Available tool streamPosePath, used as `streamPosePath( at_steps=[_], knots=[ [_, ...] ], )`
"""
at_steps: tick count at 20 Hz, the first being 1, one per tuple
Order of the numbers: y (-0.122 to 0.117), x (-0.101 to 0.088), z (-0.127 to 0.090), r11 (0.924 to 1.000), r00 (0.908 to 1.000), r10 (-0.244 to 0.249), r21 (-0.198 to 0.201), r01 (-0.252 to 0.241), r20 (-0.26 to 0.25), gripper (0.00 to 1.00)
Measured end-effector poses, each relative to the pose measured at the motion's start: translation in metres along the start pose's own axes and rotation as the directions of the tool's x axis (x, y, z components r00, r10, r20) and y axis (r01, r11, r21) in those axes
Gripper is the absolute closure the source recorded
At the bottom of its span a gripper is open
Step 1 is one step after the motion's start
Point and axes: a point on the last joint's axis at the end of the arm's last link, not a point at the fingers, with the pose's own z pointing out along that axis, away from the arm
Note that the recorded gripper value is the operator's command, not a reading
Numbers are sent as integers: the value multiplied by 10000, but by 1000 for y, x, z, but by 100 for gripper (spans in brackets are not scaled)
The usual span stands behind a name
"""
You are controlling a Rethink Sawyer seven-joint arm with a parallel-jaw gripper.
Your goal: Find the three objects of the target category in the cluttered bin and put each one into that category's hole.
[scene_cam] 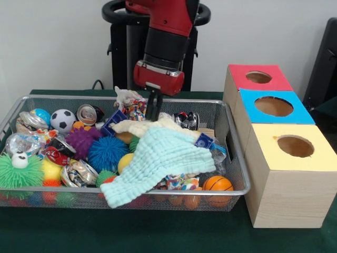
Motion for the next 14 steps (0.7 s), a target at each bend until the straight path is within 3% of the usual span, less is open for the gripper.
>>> streamPosePath(
  at_steps=[1, 6, 7, 14],
  knots=[
    [7, 9, 0, 9994, 9992, -315, -101, 317, 236, 100],
    [17, 25, 3, 9971, 9956, -708, -230, 723, 609, 100],
    [17, 33, 5, 9972, 9948, -711, -201, 727, 723, 0],
    [9, 43, 8, 9987, 9971, -499, 63, 496, 573, 0]
  ],
)
